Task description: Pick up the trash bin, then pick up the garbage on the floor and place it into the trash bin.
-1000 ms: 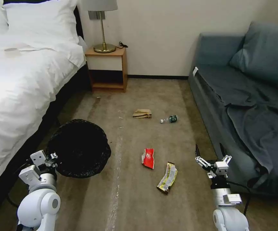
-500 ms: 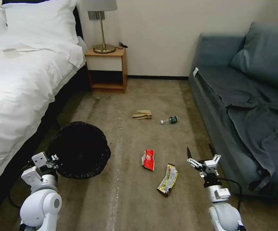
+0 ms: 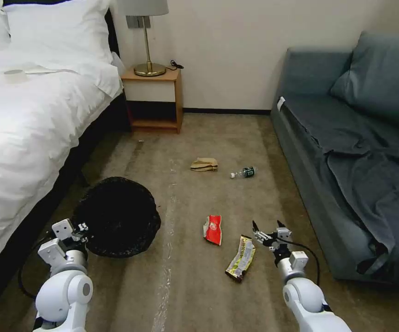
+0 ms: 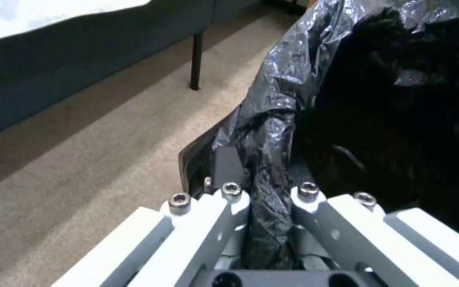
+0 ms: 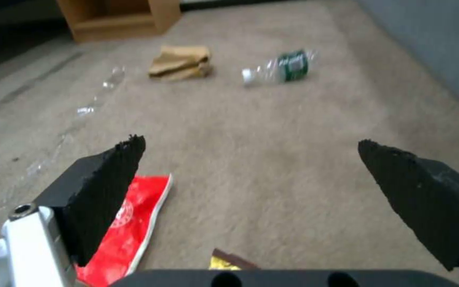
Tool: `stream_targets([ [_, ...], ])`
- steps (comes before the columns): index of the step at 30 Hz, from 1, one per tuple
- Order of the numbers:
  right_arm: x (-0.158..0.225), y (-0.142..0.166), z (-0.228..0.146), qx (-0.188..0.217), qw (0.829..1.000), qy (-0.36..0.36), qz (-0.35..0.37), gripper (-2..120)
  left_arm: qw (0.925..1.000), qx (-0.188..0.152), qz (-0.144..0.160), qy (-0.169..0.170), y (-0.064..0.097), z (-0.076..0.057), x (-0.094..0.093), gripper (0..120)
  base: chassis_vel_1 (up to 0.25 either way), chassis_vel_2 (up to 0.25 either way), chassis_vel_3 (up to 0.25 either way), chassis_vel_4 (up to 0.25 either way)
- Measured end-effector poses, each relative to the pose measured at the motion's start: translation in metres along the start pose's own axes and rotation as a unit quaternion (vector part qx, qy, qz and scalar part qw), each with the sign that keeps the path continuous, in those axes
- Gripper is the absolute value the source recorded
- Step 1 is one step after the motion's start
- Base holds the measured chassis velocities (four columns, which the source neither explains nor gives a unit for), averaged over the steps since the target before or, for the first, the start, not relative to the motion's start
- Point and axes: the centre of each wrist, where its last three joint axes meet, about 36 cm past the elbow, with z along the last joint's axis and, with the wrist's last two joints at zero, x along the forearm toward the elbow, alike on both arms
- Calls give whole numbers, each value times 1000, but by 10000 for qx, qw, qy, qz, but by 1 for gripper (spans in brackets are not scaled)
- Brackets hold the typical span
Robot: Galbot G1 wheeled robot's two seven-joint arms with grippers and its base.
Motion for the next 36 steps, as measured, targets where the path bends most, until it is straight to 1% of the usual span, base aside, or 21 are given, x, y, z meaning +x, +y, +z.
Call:
stream_targets([
  [1, 0, 0, 0, 0, 10000, 0, 0, 100, 10000, 0, 0, 0, 0, 0, 0, 3, 0, 0, 0, 0],
  [3, -6, 6, 5, -109, 9996, 259, -28, 100, 10000, -22, 27, -1, -3, 2, 0, 3, 0, 0, 0, 0],
  [4, -6, 6, 5, -109, 9996, 259, -28, 100, 10000, -22, 27, -1, -3, 2, 0, 3, 0, 0, 0, 0],
  [6, -10, 9, 12, -143, 9987, 494, -26, 100, 10000, -60, 67, -22, -6, 3, 0, 3, 0, 0, 0, 0],
  [11, -12, 10, 29, -127, 9968, 787, 25, 100, 9998, -112, 137, -24, -11, 5, 1, 3, 0, 0, 0, 0],
  [12, -11, 9, 39, -91, 9957, 920, 49, 100, 9998, -129, 179, -25, -14, 5, 2, 3, 0, 0, 0, 0],
  [18, -12, 3, 55, -92, 9939, 1090, 162, 100, 9995, -171, 281, -40, -21, 5, 3, 3, 0, 0, 0, 0],
  [23, -15, 1, 63, -112, 9929, 1169, 186, 100, 9994, -189, 289, -61, -21, 4, 5, 3, 0, 0, 0, 0],
  [29, -14, 2, 80, -94, 9909, 1332, 153, 100, 9994, -214, 280, -43, -23, 7, 6, 3, 0, 0, 0, 0],
  [36, -14, 4, 91, -94, 9901, 1401, 87, 100, 9994, -215, 275, -47, -23, 7, 6, 3, 0, 0, 0, 0],
])
